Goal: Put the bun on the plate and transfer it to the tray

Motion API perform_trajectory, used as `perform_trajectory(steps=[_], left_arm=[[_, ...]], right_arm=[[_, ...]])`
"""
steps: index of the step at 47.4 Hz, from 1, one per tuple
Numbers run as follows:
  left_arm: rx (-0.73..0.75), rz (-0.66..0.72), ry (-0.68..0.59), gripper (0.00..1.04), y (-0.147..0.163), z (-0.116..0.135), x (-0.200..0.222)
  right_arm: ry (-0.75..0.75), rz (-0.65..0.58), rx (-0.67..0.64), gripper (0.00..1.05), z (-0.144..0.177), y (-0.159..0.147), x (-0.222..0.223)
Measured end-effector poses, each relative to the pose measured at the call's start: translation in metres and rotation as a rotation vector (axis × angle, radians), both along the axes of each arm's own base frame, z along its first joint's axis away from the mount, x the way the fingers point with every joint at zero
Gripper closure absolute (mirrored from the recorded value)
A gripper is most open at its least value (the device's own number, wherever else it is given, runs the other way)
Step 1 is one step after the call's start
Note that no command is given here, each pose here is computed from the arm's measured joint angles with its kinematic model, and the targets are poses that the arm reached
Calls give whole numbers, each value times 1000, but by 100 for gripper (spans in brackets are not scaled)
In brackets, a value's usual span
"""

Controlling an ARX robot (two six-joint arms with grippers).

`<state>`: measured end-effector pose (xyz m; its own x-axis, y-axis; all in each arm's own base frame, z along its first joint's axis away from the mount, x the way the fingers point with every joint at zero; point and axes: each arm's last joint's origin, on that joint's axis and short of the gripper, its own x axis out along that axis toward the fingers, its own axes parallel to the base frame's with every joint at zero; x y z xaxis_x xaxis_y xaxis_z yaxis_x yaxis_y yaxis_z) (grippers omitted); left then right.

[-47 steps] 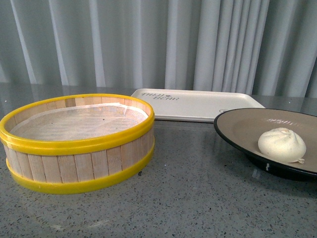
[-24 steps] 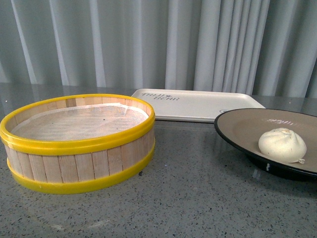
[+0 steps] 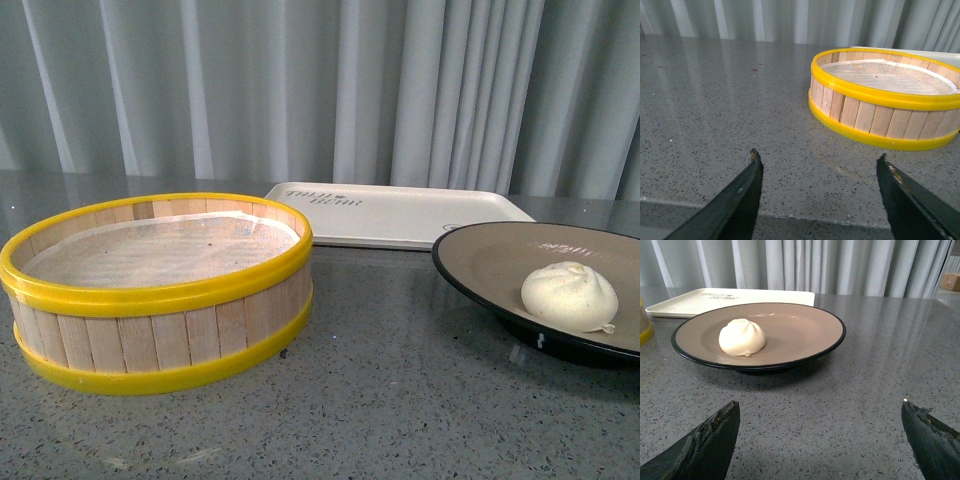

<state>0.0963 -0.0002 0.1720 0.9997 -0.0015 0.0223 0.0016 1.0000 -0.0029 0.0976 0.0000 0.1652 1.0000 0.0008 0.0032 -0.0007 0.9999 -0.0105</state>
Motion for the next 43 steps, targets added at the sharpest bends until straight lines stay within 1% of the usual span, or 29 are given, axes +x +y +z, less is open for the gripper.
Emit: perform_trajectory(steps=[1,4,5,7,9,13,22,24,25,27,29,33,34,39,40,43], left_arm=[[0,0,0,28,0,0,0],[0,0,0,17,0,0,0],[0,0,0,15,0,0,0],[0,0,0,8,0,0,0],[1,0,0,5,0,0,0],[0,0,0,7,0,0,0],[0,0,0,7,0,0,0],[0,0,0,7,0,0,0],[0,0,0,7,0,0,0],[0,2,0,7,0,0,0],[0,-1,0,7,0,0,0],[0,0,0,7,0,0,0],[0,0,0,7,0,0,0],[0,0,0,7,0,0,0],[0,0,0,7,0,0,0],[0,0,0,7,0,0,0]], right_arm=[[0,0,0,8,0,0,0],[0,0,0,8,0,0,0],[0,0,0,8,0,0,0],[0,0,0,8,0,0,0],[0,0,0,8,0,0,0],[0,0,0,8,0,0,0],[0,0,0,8,0,0,0],[28,-46,1,8,1,0,1],[44,-69,-19,8,4,0,3],[45,-63,-64,8,13,0,7],[32,-2,-148,8,33,2,13],[21,100,-377,8,68,7,24],[20,112,-402,8,71,8,25],[61,189,-632,8,90,14,32],[69,198,-644,8,91,15,33],[111,229,-758,8,96,17,36]])
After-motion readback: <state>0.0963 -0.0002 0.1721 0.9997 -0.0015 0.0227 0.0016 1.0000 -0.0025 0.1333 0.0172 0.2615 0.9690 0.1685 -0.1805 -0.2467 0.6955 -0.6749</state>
